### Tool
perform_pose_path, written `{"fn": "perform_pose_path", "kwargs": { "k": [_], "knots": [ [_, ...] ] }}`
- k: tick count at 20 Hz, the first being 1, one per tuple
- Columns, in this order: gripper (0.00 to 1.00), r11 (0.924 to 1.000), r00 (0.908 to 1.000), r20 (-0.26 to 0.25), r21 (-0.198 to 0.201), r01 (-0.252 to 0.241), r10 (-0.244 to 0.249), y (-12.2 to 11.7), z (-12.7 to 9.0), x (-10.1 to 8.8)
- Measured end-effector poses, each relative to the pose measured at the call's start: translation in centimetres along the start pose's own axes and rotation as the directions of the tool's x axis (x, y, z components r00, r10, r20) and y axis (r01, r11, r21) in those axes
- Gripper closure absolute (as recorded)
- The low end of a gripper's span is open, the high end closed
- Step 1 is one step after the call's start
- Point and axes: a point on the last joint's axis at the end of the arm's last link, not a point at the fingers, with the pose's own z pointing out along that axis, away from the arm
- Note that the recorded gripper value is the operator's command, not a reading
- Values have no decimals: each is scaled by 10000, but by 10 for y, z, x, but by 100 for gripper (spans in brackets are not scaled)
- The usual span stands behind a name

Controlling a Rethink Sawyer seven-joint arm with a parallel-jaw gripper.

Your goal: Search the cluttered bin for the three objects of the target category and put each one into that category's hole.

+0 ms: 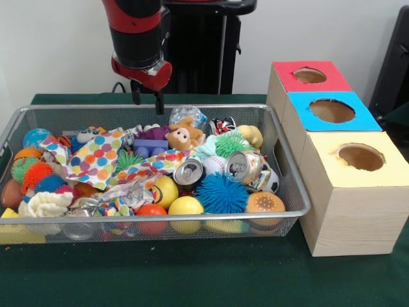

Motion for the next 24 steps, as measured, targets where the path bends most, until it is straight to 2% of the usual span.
{"fn": "perform_pose_path", "kwargs": {
  "k": [7,12,24],
  "knots": [
    [0,9992,9991,406,378,135,-151,1,-3,3],
    [0,9979,9982,493,572,312,-340,8,-6,8],
    [0,9961,9953,768,696,534,-588,26,-21,17]
  ]
}}
